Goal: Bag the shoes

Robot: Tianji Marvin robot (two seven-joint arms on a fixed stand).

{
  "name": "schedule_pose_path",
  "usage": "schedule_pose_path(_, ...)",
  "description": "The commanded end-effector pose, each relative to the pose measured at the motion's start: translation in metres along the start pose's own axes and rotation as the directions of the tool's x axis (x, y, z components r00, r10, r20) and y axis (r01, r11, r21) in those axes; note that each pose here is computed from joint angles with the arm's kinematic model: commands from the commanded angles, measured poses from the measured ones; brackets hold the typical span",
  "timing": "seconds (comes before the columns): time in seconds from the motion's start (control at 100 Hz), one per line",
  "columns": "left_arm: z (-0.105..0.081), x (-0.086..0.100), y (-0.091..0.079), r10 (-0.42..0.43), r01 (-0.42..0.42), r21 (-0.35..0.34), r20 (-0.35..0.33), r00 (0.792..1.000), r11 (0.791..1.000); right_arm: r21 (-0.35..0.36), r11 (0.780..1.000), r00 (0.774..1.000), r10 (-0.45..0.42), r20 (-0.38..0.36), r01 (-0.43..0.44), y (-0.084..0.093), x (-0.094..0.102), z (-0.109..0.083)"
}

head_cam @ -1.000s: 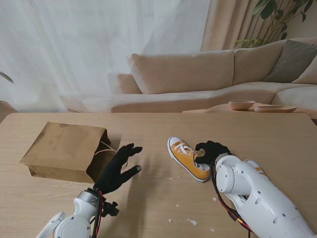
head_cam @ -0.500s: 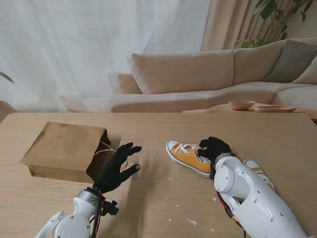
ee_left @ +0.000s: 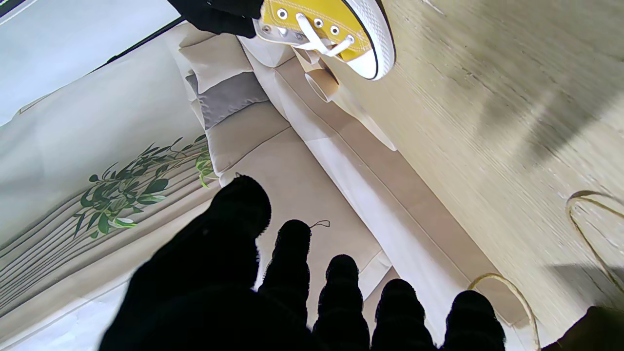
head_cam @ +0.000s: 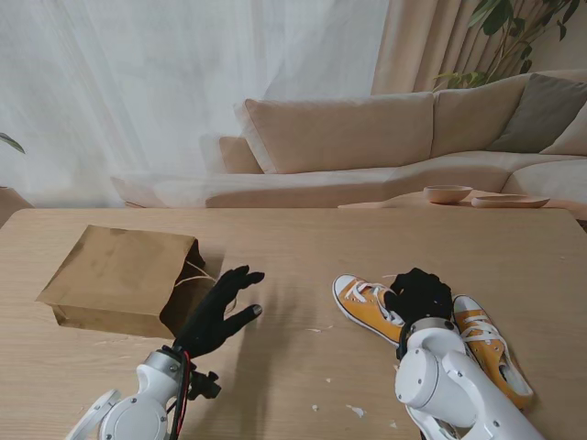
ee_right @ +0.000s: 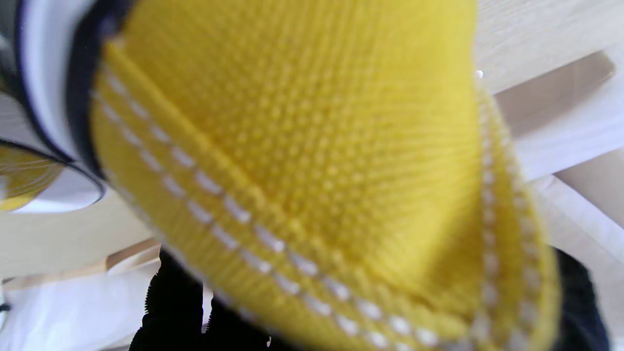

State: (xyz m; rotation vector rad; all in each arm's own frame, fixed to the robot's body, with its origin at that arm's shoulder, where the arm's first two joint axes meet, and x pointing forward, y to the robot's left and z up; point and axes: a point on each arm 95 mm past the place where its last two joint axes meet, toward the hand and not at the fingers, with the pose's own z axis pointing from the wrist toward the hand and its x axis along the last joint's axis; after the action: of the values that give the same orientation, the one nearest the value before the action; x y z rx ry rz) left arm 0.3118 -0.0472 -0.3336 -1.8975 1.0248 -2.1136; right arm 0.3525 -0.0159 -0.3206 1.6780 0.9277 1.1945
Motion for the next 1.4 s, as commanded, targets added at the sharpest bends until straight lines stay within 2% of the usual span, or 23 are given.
schedule_pose_path(0.0,0.000,0.004,0.003,-0.008,0.008,-0.021,-0.004,1.000,1.000,0.008,1.000,1.000,0.012,0.019,-0.012,-0.002,-0.002,-0.012)
schedule_pose_path(0.25,0.000,0.006,0.006,-0.011,0.011,-0.035,-0.001,1.000,0.999,-0.084,0.996,0.992,-0.010,0.122,0.020,0.009,-0.029,-0.042)
schedule_pose_path(0.54,0.001,0.005,0.007,-0.003,0.003,-0.035,-0.001,1.000,0.999,-0.111,0.991,0.973,-0.050,0.227,0.077,0.014,-0.059,-0.054)
schedule_pose_path(0.76,0.001,0.005,0.009,0.001,-0.001,-0.034,0.002,1.000,0.999,-0.107,0.986,0.957,-0.098,0.274,0.131,0.010,-0.072,-0.062)
schedule_pose_path(1.39,0.001,0.005,0.008,0.001,-0.001,-0.034,-0.001,1.000,0.999,-0.074,0.965,0.918,-0.214,0.335,0.252,0.005,-0.099,-0.082)
